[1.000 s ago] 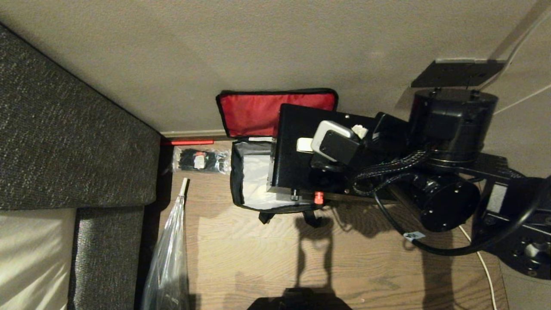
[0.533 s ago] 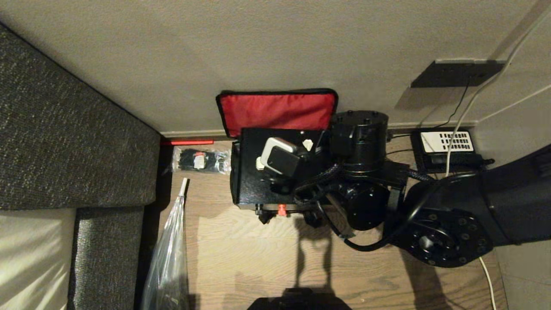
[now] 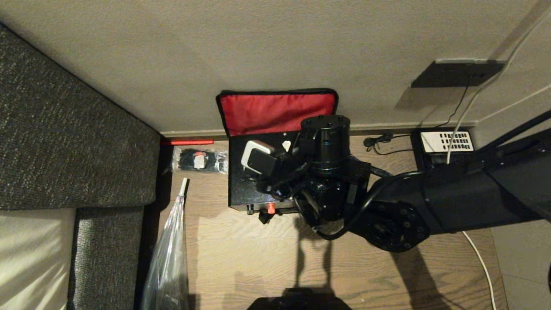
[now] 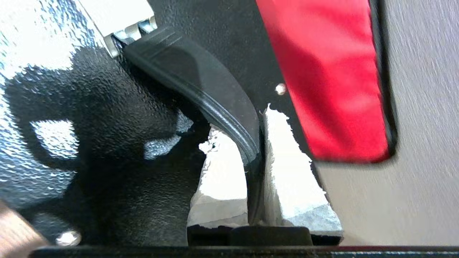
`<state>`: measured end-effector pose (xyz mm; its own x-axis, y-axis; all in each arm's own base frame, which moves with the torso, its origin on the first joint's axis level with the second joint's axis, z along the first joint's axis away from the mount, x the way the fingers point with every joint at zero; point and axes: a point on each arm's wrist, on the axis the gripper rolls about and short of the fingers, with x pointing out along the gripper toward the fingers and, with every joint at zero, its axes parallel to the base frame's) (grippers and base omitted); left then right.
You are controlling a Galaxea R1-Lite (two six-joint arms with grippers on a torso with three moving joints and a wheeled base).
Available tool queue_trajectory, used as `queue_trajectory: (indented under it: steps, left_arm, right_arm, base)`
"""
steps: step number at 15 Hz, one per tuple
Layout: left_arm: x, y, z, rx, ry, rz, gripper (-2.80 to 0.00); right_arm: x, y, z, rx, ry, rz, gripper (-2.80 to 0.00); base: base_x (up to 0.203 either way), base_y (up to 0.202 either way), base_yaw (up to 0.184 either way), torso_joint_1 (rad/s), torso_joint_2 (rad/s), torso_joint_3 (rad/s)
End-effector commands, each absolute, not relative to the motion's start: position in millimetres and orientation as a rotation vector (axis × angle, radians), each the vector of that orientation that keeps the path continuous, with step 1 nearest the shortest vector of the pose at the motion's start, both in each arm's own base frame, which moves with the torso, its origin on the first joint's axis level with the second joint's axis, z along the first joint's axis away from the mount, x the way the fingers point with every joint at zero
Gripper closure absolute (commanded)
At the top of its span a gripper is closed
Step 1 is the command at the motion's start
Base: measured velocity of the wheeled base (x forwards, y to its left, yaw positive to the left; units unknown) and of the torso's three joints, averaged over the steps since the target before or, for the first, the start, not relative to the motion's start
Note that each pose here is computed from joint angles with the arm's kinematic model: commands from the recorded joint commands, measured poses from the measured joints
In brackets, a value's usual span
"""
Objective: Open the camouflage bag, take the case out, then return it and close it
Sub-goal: Place the black box back
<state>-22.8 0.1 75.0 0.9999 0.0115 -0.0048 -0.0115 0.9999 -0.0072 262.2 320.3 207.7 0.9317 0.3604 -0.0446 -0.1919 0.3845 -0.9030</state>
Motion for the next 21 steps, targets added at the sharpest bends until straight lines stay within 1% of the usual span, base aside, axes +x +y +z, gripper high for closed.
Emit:
queue_trajectory:
  steps: [1, 4, 10, 14, 18, 21]
  left_arm:
    - [-23, 0, 74, -0.008, 0.006, 0.012, 0.0]
    - [-23, 0, 74, -0.008, 0.006, 0.012, 0.0]
    - [-23, 0, 74, -0.008, 0.006, 0.012, 0.0]
    - [-23, 0, 74, -0.008, 0.006, 0.012, 0.0]
    - [-23, 0, 74, -0.008, 0.006, 0.012, 0.0]
    - [-23, 0, 74, -0.008, 0.006, 0.012, 0.0]
  right_arm:
    - [265, 324, 203, -1.147, -0.16, 0.375, 0.0]
    - [272, 326, 198, -1.158, -0.181, 0.424, 0.0]
    - [286, 319, 202, -1.137, -0.194, 0.428, 0.0]
    - [307, 315, 202, -1.121, -0.203, 0.411, 0.0]
    - [323, 300, 202, -1.127, -0.197, 0.398, 0.0]
    - [320, 295, 208, -1.126, -0.188, 0.4, 0.0]
  base:
    - [0.0, 0.0, 0.0, 0.0, 0.0, 0.0]
    - [0.0, 0.0, 0.0, 0.0, 0.0, 0.0]
    - [0.0, 0.0, 0.0, 0.0, 0.0, 0.0]
    - [0.0, 0.0, 0.0, 0.0, 0.0, 0.0]
    - [0.0, 0.0, 0.0, 0.0, 0.0, 0.0]
    - [0.0, 0.0, 0.0, 0.0, 0.0, 0.0]
